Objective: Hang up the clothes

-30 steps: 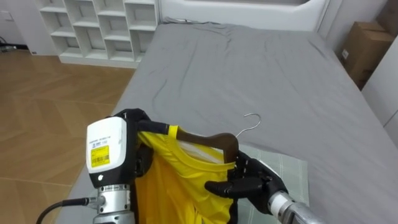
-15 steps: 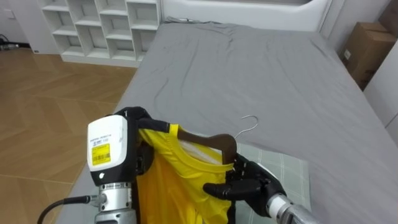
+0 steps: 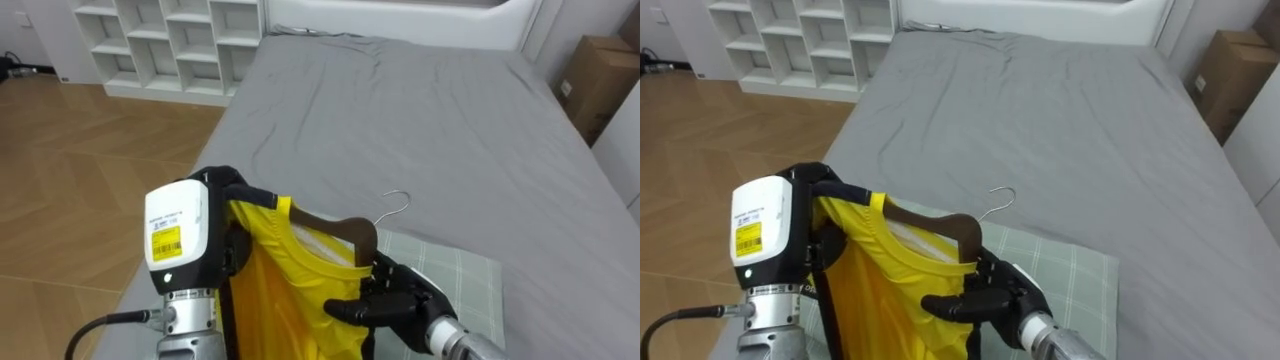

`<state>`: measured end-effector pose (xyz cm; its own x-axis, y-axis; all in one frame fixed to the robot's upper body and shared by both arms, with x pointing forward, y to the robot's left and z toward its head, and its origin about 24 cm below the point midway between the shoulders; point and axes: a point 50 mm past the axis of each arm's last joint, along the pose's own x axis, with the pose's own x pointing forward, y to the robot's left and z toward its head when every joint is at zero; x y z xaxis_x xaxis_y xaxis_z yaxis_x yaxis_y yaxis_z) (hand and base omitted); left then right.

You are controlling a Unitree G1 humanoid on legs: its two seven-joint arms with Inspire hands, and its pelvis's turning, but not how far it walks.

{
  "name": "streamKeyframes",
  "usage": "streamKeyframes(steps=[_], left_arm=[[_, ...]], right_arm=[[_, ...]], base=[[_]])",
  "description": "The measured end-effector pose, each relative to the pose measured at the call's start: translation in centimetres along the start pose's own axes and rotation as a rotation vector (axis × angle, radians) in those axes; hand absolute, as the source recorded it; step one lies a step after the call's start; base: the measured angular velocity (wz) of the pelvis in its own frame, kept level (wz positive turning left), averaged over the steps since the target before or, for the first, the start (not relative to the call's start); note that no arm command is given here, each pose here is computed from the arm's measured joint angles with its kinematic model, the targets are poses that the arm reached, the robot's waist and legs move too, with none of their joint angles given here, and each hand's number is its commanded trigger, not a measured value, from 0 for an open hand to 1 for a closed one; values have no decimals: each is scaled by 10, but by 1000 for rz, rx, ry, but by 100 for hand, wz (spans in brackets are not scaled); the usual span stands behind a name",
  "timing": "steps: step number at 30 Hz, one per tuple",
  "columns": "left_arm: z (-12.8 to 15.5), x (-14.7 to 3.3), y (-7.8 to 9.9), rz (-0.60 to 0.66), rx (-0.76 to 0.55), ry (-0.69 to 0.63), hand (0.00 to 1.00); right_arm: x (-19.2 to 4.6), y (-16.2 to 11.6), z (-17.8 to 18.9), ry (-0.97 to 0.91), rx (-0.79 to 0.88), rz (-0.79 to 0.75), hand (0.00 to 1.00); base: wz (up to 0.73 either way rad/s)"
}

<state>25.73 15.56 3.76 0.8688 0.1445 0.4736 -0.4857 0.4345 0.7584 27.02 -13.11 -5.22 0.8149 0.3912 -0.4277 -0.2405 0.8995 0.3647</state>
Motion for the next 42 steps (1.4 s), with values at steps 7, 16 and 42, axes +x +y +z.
streamKeyframes(steps=[7,16,42], left_arm=[[-2,1,2,16,4,6,100],[0,0,1,20,-1,1,100],[0,-13,-4,-58,-17,-39,89]], right_arm=[[-4,-10,-3,22,-6,-32,100],[-3,-8,-5,27,-7,-24,100],[-24,-28,-26,52,-80,-97,100]], base=[[0],[0],[2]])
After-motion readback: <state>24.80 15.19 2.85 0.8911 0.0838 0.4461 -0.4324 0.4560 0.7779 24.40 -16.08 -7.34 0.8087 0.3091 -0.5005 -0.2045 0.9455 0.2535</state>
